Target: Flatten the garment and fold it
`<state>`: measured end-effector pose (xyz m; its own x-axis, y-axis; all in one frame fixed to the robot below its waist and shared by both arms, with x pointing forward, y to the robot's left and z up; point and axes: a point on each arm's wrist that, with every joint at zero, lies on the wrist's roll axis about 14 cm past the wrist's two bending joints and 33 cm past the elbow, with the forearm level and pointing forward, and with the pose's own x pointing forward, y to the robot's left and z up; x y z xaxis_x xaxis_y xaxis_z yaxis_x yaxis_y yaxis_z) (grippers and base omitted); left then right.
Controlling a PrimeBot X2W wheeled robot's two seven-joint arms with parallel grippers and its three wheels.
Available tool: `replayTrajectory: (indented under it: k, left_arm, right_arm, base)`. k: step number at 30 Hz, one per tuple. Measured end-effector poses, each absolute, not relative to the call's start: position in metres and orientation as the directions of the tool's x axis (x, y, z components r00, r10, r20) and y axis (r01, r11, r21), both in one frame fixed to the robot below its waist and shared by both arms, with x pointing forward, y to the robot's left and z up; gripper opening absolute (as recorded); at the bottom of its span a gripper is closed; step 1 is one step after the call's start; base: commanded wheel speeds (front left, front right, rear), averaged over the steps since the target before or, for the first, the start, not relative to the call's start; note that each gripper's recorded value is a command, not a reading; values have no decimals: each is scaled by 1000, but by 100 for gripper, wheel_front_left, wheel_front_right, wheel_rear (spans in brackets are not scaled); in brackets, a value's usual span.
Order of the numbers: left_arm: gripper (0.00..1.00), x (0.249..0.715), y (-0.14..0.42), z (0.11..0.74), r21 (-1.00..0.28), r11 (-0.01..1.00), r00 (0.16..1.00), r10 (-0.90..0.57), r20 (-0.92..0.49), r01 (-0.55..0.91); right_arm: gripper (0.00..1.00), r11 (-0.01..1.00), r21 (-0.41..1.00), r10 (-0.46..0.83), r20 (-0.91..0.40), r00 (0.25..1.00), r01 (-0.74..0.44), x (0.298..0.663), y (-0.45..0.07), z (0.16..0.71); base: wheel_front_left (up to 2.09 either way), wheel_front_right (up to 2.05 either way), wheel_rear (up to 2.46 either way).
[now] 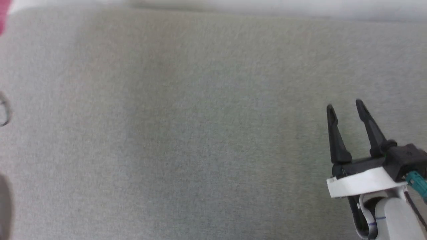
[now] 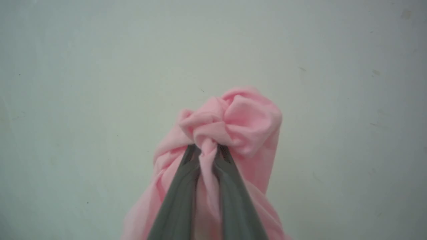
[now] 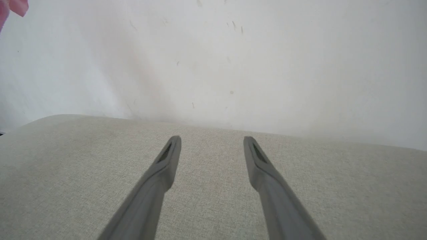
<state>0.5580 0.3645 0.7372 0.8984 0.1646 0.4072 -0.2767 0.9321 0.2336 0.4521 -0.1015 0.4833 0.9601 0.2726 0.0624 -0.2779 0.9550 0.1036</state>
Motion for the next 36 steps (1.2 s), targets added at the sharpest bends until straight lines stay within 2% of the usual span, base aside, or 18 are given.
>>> replayTrajectory:
  k: [5, 10, 16, 21, 23, 26, 27, 28, 29, 32, 36]
  left_arm:
    - [0, 558, 275, 746, 204, 975, 883, -18, 469, -89]
    - [0, 546, 168, 701, 159, 973, 877, -223, 426, 170]
    - [0, 496, 62, 625, -13, 900, 852, -409, 328, 437]
    - [0, 443, 19, 537, -152, 846, 859, -498, 115, 511]
    - [0, 423, 14, 502, -180, 845, 860, -509, 14, 503]
    - [1, 396, 13, 470, -206, 850, 861, -505, -59, 485]
    - [31, 388, 13, 463, -222, 849, 859, -506, -75, 480]
    - [89, 381, 12, 457, -229, 848, 858, -506, -86, 478]
    - [100, 377, 12, 455, -231, 851, 860, -502, -90, 472]
    - [100, 374, 13, 464, -244, 853, 873, -486, -48, 462]
    - [100, 383, 22, 506, -249, 860, 895, -438, 84, 445]
  right_arm:
    - [100, 970, 93, 219, 81, 972, -226, 433, -123, 498]
    - [100, 985, 84, 145, 111, 983, -154, 412, -151, 512]
    - [100, 996, 70, 45, 108, 993, -53, 384, -186, 516]
    - [100, 998, 65, -2, 110, 994, -6, 367, -201, 520]
    - [100, 998, 71, -7, 112, 994, -1, 363, -202, 521]
    - [100, 997, 71, -11, 118, 993, 3, 359, -202, 523]
    - [100, 997, 72, -13, 121, 993, 4, 357, -203, 524]
    - [100, 997, 71, -14, 122, 992, 6, 357, -203, 525]
    - [100, 997, 72, -13, 122, 992, 4, 356, -203, 525]
    - [100, 997, 74, 0, 122, 993, -9, 356, -199, 525]
    - [100, 997, 74, 14, 118, 993, -23, 356, -194, 524]
  base:
    - [0, 0, 0]
    - [0, 0, 0]
    - [0, 0, 0]
    - [0, 0, 0]
    - [0, 0, 0]
    - [0, 0, 0]
    - [0, 0, 0]
    - [0, 0, 0]
    - [0, 0, 0]
    - [0, 0, 0]
    - [0, 0, 0]
